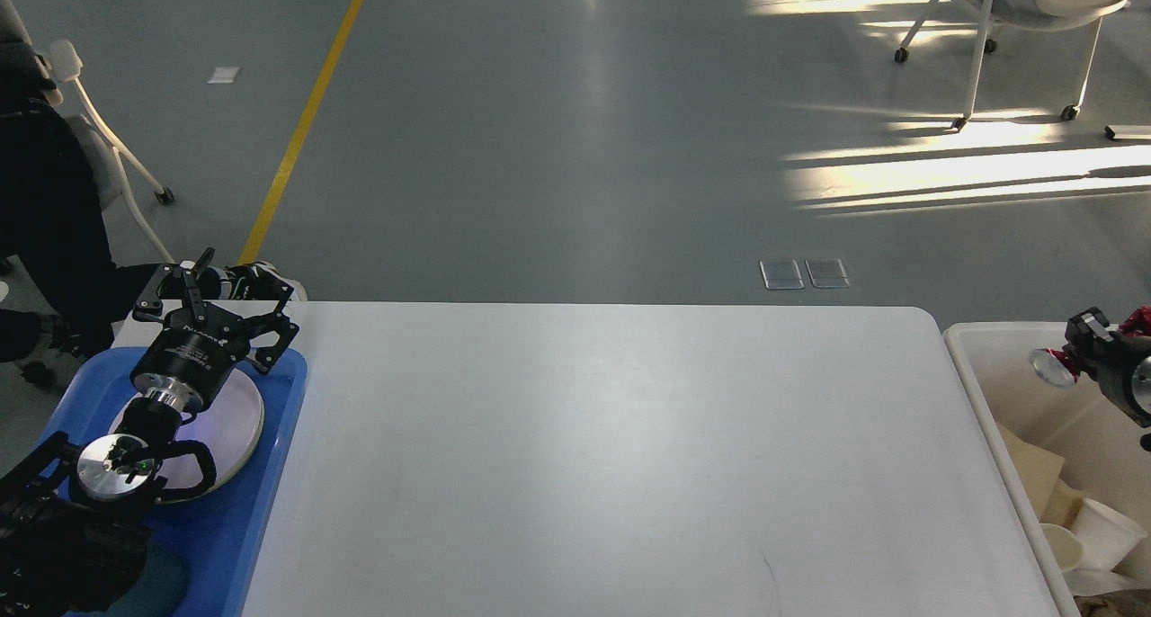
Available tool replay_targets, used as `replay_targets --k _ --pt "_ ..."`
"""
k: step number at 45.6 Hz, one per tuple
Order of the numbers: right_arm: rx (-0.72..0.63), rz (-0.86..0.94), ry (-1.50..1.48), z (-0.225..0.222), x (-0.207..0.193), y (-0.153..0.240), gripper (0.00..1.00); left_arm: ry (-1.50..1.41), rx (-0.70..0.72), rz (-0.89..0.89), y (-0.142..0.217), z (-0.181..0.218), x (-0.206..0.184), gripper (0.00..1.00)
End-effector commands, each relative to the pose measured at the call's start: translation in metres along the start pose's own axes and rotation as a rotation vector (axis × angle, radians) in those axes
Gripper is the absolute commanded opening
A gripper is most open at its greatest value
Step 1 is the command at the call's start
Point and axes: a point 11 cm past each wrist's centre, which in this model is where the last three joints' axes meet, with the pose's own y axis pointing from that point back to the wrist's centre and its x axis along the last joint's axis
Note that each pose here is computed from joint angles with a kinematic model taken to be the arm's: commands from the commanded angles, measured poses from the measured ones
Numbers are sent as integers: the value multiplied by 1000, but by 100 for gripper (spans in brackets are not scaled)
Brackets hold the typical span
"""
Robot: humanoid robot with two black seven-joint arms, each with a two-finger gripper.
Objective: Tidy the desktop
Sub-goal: 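Lift the red can and drop it into the white bin, then raise the right gripper away from the white bin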
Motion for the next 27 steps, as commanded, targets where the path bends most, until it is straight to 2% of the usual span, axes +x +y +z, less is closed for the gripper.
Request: replay_targets --k 1,17,21,27 --pt "-34 32 13 22 -2 -7 100 -1 1 0 0 0 0 96" --pt "-66 5 -9 44 -18 -11 100 0 0 0 0 0 0 96" --pt "-12 20 -91 27 -16 -12 100 0 0 0 0 0 0 96" --pt "144 39 -352 -25 -6 -11 100 0 0 0 0 0 0 96"
